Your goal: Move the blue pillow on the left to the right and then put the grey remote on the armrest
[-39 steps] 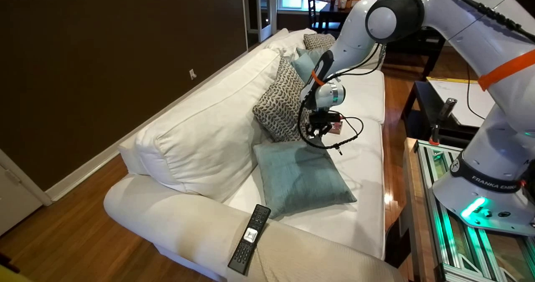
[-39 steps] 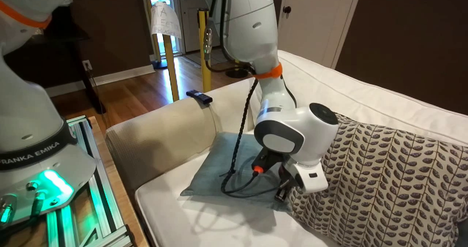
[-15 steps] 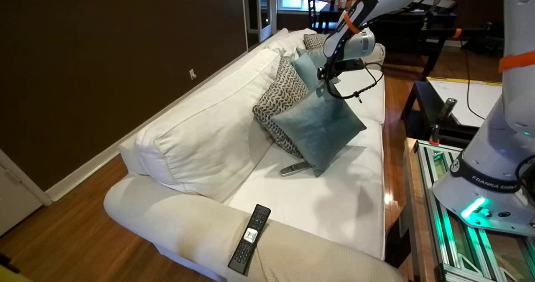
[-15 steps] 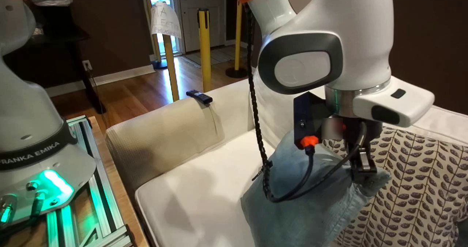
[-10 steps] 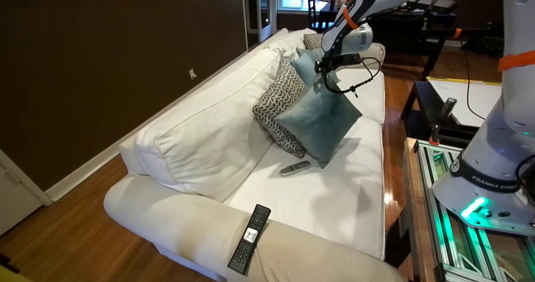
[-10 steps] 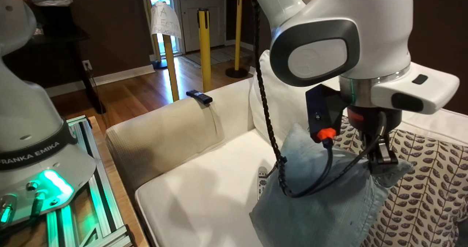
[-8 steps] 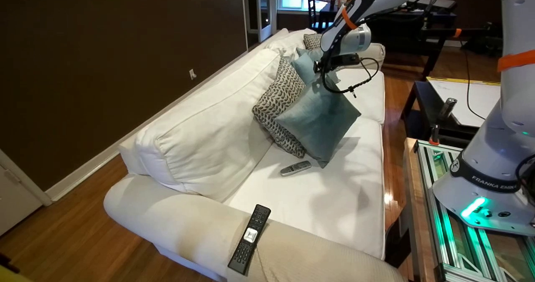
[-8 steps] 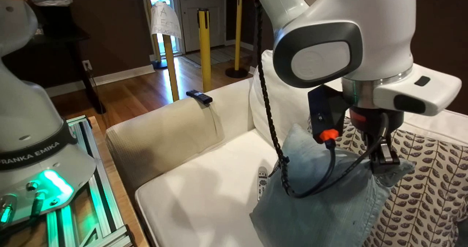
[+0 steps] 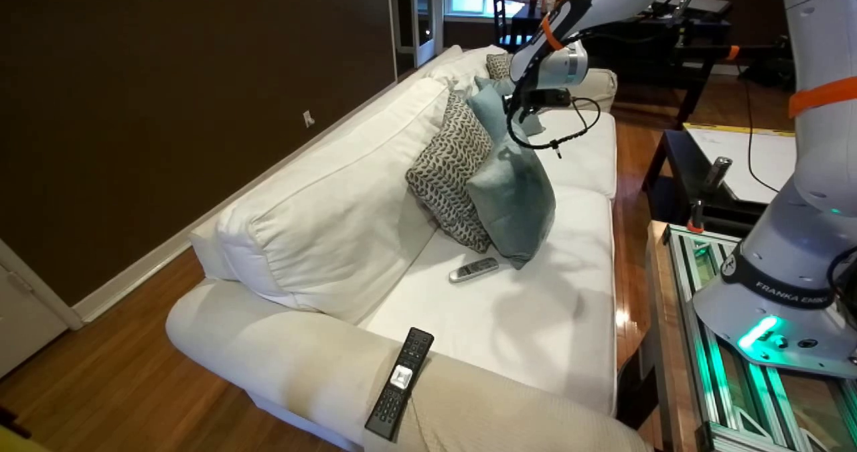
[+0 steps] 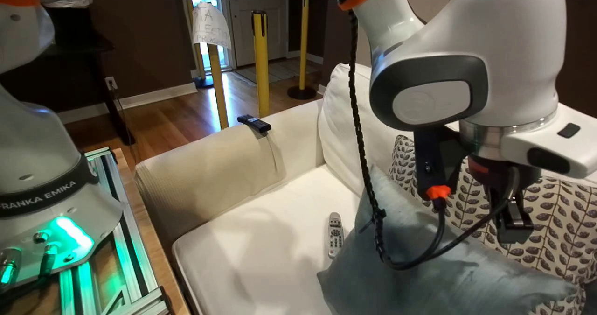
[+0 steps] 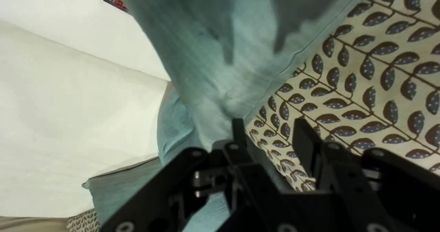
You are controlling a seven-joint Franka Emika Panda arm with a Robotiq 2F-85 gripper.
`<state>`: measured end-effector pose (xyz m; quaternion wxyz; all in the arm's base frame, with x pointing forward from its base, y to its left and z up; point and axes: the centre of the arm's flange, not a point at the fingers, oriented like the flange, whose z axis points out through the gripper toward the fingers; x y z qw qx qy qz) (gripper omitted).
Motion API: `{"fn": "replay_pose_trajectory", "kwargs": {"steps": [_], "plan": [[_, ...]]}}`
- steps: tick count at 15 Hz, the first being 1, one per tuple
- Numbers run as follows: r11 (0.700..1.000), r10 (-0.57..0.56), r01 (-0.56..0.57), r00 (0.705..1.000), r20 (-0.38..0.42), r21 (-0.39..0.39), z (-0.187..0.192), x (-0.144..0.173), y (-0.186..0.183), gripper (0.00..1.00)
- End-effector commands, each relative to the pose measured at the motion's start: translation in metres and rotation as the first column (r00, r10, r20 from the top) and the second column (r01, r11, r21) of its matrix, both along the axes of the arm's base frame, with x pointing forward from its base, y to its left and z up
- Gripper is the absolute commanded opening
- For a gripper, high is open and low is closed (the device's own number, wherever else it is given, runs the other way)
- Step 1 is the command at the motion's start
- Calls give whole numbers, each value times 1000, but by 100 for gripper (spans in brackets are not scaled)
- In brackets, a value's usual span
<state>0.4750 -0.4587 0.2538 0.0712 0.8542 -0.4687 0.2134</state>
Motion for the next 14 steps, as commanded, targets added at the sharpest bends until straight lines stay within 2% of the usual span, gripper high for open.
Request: {"fn": "replay_pose_trajectory", "kwargs": {"steps": [1,4,5,10,12,14], "plan": [[999,-39,37,997,64,31,10,-1,9,75],[992,-58,50,996,65,113,15,-8,41,97],[987,-61,50,996,65,155,13,-10,53,100],[939,-104,92,994,18,332,-7,-21,125,100],[906,-187,168,982,9,388,-19,-22,150,100],[858,-249,245,967,-51,451,-38,-17,172,100]]}}
